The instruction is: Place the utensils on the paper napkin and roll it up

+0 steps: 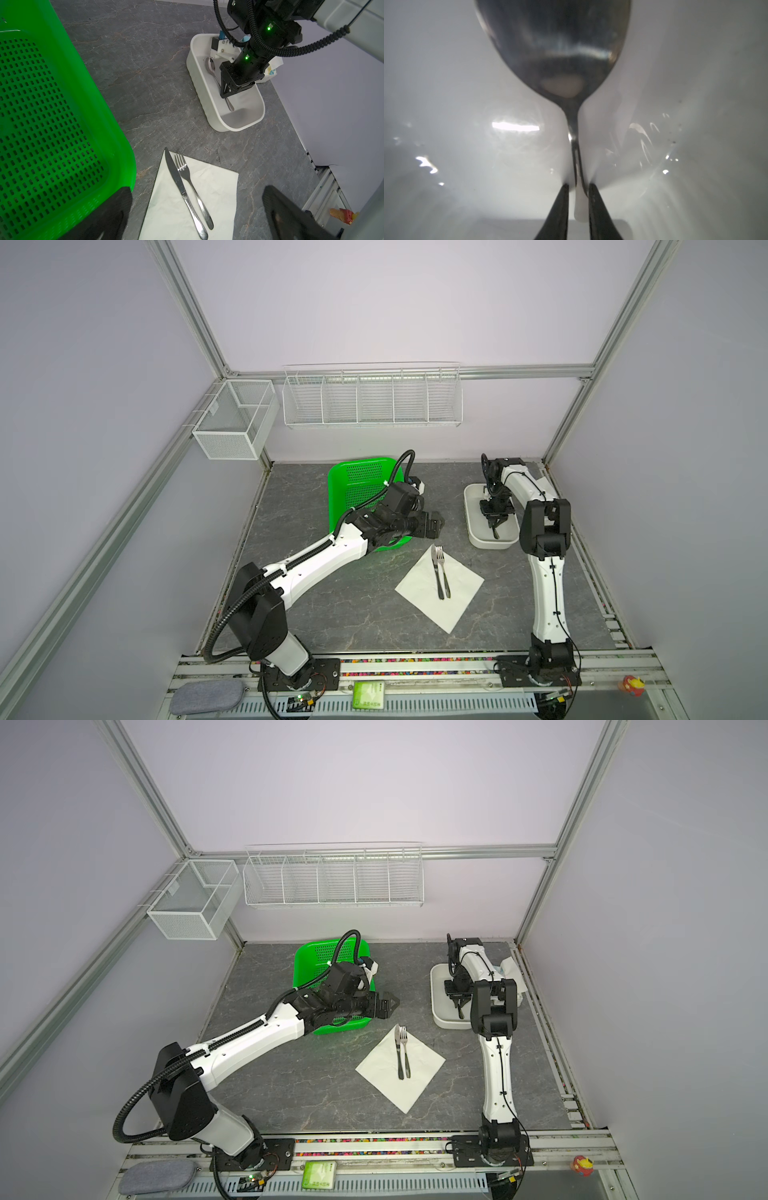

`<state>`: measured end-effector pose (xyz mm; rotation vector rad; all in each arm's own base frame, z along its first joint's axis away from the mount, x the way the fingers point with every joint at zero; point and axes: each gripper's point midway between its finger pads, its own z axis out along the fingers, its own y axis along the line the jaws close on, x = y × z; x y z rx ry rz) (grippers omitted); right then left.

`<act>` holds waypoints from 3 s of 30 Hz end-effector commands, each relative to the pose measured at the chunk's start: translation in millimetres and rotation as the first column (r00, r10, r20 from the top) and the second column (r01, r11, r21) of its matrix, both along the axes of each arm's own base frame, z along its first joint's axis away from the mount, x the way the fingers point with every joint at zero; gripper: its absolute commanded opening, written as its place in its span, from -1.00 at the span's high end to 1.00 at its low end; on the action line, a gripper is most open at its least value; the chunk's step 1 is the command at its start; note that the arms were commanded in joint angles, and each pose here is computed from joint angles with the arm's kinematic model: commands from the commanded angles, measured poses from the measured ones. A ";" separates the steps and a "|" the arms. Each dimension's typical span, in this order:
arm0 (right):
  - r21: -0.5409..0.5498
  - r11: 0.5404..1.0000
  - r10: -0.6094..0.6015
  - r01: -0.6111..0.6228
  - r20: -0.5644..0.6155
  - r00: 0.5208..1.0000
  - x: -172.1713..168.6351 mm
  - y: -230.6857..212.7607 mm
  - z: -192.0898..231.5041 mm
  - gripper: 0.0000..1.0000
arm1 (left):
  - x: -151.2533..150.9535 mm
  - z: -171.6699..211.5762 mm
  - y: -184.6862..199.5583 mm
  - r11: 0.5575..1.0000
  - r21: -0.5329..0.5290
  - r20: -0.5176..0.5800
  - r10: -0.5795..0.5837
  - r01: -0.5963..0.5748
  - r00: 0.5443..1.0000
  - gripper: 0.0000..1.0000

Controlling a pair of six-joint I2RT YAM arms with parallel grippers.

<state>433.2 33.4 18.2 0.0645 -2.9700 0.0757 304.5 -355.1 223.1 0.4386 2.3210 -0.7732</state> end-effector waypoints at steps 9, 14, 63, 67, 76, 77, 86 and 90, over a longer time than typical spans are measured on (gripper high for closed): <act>0.015 1.000 0.006 -0.006 -0.037 0.999 -0.9 0.6 -30.0 0.75 | 6.4 15.5 0.9 1.000 -0.003 0.027 0.008 -0.008 1.000 -0.98; 0.037 0.999 -0.003 0.001 0.057 0.998 10.7 4.3 5.8 0.76 | 7.0 15.0 1.4 1.000 -0.002 0.026 0.010 -0.010 1.000 -0.98; 0.021 0.974 -0.228 0.227 0.100 0.969 42.4 -10.1 -6.6 0.53 | 2.6 16.2 7.5 1.000 -0.012 0.031 0.017 -0.017 0.999 -0.98; 0.034 0.978 -0.207 0.204 0.115 0.972 39.9 -8.6 -4.7 0.66 | 2.7 16.8 6.8 1.000 -0.015 0.029 0.016 -0.016 0.999 -0.98; -0.155 0.987 -0.031 0.053 0.140 0.990 24.5 -21.1 22.2 0.82 | 2.5 17.2 4.9 1.000 -0.021 0.027 0.012 -0.011 1.000 -0.98; -0.174 0.984 -0.020 0.045 0.141 0.990 22.7 -22.1 24.0 0.83 | 2.7 16.3 5.3 1.000 -0.019 0.026 0.013 -0.012 1.000 -0.98; -0.181 0.983 0.018 0.009 0.148 0.989 8.3 -8.8 23.1 0.77 | 2.5 15.6 4.5 1.000 -0.018 0.025 0.010 -0.009 1.000 -0.98; -0.098 0.995 -0.016 0.032 0.160 0.987 2.5 3.6 20.0 0.77 | 2.5 14.6 6.0 1.000 -0.013 0.025 0.013 -0.013 1.000 -0.98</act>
